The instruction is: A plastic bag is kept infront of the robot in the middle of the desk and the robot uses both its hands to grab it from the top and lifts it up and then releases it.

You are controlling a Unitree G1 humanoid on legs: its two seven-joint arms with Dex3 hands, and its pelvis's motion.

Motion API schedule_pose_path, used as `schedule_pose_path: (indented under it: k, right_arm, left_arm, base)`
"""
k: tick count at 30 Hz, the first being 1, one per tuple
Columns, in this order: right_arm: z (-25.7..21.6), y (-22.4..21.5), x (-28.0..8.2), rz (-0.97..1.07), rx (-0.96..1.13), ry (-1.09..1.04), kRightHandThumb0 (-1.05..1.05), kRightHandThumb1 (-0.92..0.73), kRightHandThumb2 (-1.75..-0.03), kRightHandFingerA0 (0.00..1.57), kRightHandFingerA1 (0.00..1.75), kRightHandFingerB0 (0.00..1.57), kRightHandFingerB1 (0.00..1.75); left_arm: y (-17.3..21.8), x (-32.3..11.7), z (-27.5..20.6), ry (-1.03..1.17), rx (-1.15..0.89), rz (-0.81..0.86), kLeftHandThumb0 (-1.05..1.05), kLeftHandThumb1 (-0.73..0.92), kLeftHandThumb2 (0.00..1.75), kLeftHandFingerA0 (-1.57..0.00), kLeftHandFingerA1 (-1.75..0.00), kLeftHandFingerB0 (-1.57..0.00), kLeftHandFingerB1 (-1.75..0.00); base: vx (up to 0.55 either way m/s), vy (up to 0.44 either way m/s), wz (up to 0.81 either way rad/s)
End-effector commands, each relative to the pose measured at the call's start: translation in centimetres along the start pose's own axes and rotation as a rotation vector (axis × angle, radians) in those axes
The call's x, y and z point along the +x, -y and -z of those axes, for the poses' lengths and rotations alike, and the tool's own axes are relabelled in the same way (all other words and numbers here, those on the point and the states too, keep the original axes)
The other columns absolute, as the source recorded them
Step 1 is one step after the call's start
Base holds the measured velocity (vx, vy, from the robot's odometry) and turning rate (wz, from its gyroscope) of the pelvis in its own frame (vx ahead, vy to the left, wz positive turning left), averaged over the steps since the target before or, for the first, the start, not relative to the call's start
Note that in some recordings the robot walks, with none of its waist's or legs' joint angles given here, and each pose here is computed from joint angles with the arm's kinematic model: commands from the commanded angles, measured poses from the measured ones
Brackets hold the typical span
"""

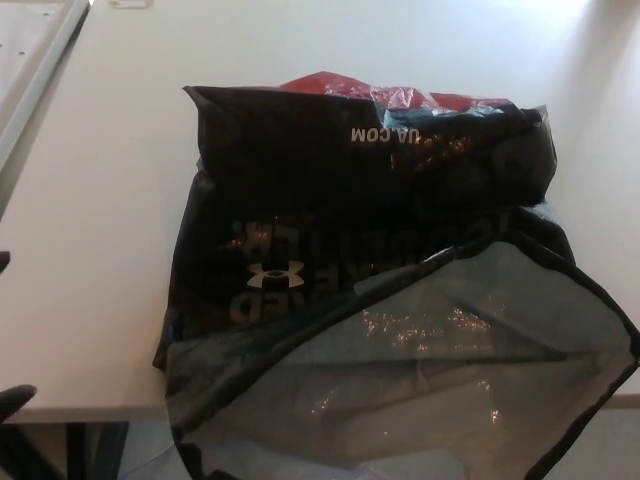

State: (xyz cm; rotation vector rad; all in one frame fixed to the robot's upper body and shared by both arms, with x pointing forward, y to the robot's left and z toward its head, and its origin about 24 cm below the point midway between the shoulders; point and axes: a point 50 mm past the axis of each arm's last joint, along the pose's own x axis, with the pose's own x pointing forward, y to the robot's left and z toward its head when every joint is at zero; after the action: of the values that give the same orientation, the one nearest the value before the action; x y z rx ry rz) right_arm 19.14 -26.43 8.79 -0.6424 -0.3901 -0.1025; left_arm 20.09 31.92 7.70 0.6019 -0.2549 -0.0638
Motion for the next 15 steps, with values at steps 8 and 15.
schedule_pose_path:
  k: [8,15]
  right_arm:
    - [4.4,3.9,1.4,-0.062,-0.157,-0.177,-0.36,-0.55,-0.58,0.79,1.75,0.0,0.09]
    - [7.3,5.6,1.9,-0.025,-0.182,-0.303,-0.49,-0.33,-0.73,1.1,1.41,0.0,0.18]
  left_arm:
    - [0.6,-1.2,1.2,-0.074,-0.034,0.076,-0.42,0.49,0.53,-0.71,-1.75,-0.21,-0.28]
    - [1.1,-0.7,1.3,-0.073,-0.021,0.093,-0.36,0.47,0.54,-0.7,-1.75,-0.19,-0.28]
  base:
    - [0.0,0.0,0.0]
    - [0.0,0.0,0.0]
